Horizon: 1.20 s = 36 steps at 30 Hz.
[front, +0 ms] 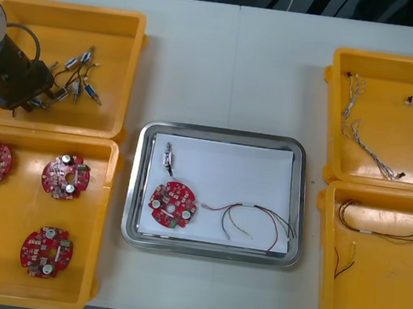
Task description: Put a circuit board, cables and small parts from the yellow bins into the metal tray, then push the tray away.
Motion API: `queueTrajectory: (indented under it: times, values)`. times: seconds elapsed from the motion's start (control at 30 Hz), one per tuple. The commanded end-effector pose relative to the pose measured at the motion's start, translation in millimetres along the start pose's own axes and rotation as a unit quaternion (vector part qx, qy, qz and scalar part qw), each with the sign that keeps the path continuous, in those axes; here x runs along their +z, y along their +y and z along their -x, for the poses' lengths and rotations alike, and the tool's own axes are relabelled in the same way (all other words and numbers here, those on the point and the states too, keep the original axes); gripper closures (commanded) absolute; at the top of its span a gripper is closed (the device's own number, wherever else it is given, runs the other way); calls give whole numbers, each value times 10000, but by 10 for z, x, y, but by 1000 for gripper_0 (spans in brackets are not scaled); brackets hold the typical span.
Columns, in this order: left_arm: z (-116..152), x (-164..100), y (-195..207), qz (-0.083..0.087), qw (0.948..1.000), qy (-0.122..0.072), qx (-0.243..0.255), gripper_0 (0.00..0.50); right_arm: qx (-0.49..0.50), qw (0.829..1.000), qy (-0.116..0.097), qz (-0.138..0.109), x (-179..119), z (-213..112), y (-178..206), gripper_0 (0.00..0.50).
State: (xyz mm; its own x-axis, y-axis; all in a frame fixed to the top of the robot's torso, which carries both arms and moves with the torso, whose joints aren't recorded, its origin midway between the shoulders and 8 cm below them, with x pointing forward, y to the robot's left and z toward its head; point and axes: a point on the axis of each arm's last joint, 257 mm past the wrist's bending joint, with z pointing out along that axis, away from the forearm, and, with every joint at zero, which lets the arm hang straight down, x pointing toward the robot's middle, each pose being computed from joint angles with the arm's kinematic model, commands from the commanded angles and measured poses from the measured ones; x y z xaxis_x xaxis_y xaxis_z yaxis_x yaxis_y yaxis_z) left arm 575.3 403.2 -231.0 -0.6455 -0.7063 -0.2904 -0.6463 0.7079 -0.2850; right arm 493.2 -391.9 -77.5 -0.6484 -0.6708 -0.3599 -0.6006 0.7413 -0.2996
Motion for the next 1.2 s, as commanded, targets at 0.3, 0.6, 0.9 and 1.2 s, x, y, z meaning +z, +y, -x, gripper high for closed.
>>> queueTrajectory:
  times: [0.3, 0.6, 0.9, 1.2]
  values:
    - [-44, 74, -54, -23, 9987, -47, 517, 479, -811, 9923, -925, 131, -328, 656, 575, 500]
    - [-52, 76, -57, -28, 9986, -37, 532, 500, -2023, 9735, -1053, 187, -281, 1030, 1405, 500]
    - [-26, 40, -69, -61, 9986, -51, 525, 500, -2549, 9577, -1162, 654, -113, 1269, 2104, 500]
    - [39, -178, -52, -28, 9985, -27, 540, 500, -2957, 9465, -1144, 607, 4, 1562, 2591, 500]
